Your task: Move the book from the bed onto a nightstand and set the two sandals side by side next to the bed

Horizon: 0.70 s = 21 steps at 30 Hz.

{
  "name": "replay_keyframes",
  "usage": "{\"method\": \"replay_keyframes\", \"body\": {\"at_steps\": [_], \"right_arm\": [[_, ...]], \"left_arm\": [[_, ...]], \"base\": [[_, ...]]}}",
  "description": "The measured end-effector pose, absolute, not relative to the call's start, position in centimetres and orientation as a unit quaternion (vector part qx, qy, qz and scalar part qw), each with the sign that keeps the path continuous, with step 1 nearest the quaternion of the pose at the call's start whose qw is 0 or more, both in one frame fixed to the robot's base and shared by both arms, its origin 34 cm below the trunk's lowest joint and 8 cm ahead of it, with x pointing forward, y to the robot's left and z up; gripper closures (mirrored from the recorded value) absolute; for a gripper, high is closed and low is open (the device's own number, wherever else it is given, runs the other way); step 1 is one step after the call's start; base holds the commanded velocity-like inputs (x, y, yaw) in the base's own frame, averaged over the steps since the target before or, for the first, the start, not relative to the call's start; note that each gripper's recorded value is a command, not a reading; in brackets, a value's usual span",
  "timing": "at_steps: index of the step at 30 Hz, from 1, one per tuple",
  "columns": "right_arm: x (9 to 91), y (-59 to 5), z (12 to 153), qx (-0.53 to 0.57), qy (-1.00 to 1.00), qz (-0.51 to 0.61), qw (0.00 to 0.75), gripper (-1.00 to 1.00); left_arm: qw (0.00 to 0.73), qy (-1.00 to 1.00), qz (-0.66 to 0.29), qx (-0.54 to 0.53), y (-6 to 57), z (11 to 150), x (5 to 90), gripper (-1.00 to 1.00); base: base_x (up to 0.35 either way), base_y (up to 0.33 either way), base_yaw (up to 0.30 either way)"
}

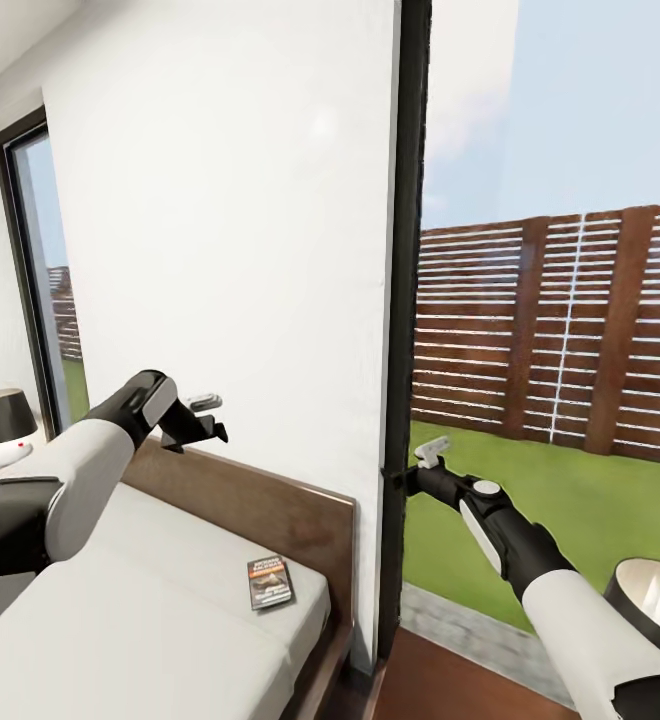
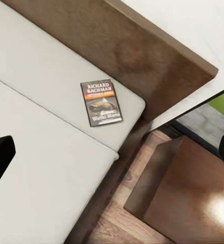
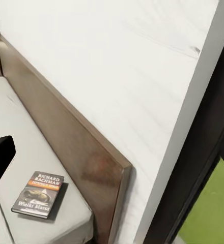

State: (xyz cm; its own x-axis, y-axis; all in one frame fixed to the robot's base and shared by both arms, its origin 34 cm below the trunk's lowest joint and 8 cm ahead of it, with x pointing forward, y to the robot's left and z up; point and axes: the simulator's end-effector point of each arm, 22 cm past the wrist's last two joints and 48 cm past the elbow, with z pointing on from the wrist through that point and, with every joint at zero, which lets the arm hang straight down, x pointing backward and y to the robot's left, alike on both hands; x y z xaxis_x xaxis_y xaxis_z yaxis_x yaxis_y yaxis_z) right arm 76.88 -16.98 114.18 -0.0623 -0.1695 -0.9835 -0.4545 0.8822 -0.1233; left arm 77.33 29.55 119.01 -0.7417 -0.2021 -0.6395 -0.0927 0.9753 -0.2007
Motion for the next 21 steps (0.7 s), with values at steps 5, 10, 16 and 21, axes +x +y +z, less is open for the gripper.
{"method": "replay_keyframes", "body": {"at_steps": [5,10,16,21], "right_arm": [[76.8,-17.4,114.7,-0.214,0.722,0.109,0.649,-1.00],[76.7,-17.3,115.3,-0.211,0.721,0.112,0.650,-1.00],[76.5,-17.1,116.0,-0.212,0.721,0.115,0.650,-1.00],[76.5,-17.0,116.1,-0.211,0.726,0.117,0.644,-1.00]], "left_arm": [[0.345,0.932,-0.078,-0.079,29.5,119.1,77.1,-1.00],[0.328,0.938,-0.079,-0.079,29.1,118.1,76.5,-1.00],[0.319,0.941,-0.079,-0.080,29.0,118.0,76.1,-1.00],[0.312,0.943,-0.079,-0.080,28.9,117.8,76.0,-1.00]], "base": [[0.000,0.000,0.000],[0.000,0.000,0.000],[0.000,0.000,0.000],[0.000,0.000,0.065]]}}
